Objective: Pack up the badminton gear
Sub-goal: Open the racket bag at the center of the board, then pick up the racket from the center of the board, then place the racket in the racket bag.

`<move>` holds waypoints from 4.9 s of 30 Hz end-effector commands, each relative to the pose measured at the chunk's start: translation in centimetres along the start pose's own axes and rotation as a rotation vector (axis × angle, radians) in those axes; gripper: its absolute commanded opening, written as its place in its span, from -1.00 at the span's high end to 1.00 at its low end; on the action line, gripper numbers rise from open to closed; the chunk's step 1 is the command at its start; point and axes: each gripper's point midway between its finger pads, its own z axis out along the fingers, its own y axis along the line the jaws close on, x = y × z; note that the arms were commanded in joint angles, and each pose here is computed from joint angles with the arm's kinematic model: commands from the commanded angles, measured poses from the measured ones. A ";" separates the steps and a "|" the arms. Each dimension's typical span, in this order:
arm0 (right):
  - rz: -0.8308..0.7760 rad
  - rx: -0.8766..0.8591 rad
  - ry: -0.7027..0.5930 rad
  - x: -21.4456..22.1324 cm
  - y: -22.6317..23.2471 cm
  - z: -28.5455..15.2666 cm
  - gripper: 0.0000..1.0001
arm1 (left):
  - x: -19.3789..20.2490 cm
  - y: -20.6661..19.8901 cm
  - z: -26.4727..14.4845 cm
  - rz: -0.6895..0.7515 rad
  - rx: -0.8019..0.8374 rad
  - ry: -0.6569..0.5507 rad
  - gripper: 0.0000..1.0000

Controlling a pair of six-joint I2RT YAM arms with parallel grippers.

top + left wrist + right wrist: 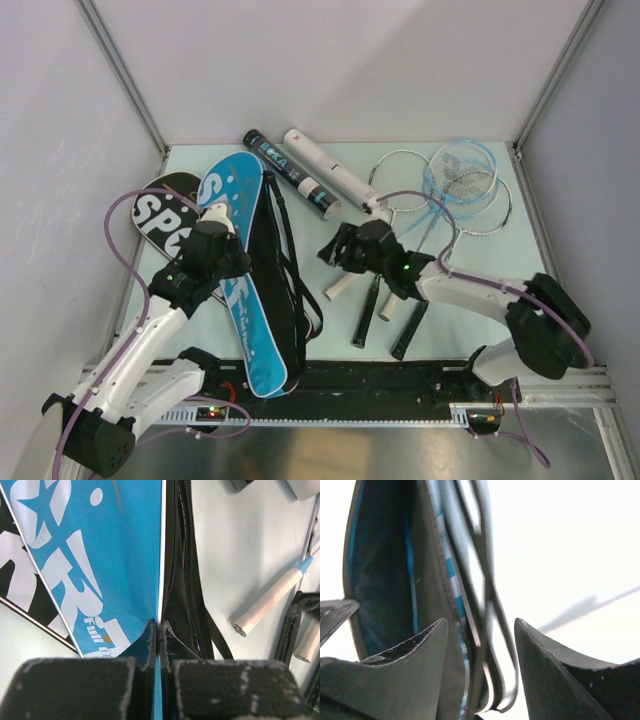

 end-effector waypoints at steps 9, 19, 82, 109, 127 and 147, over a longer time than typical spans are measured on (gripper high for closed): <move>0.181 0.502 -0.213 -7.6 -16.1 -11.2 -0.14 | -1.9 -3.0 -1.2 0.103 0.178 -0.050 1.00; 0.171 0.534 -0.151 -9.9 -22.0 -11.7 -0.17 | -1.3 -3.9 -1.7 0.111 0.253 -0.029 1.00; 0.164 0.544 -0.177 -14.5 -25.2 -7.7 1.00 | -2.0 -1.5 -0.3 0.008 0.212 -0.016 1.00; -0.244 0.053 0.160 0.2 -3.5 -15.4 1.00 | -2.2 -0.8 0.2 0.000 0.170 -0.029 1.00; -0.353 0.092 0.348 12.2 -2.3 -14.2 1.00 | -2.5 -1.0 -0.2 0.001 0.184 -0.044 0.99; -0.368 -0.026 0.405 13.4 3.6 -9.9 1.00 | -1.0 -2.9 0.1 -0.014 0.301 0.022 1.00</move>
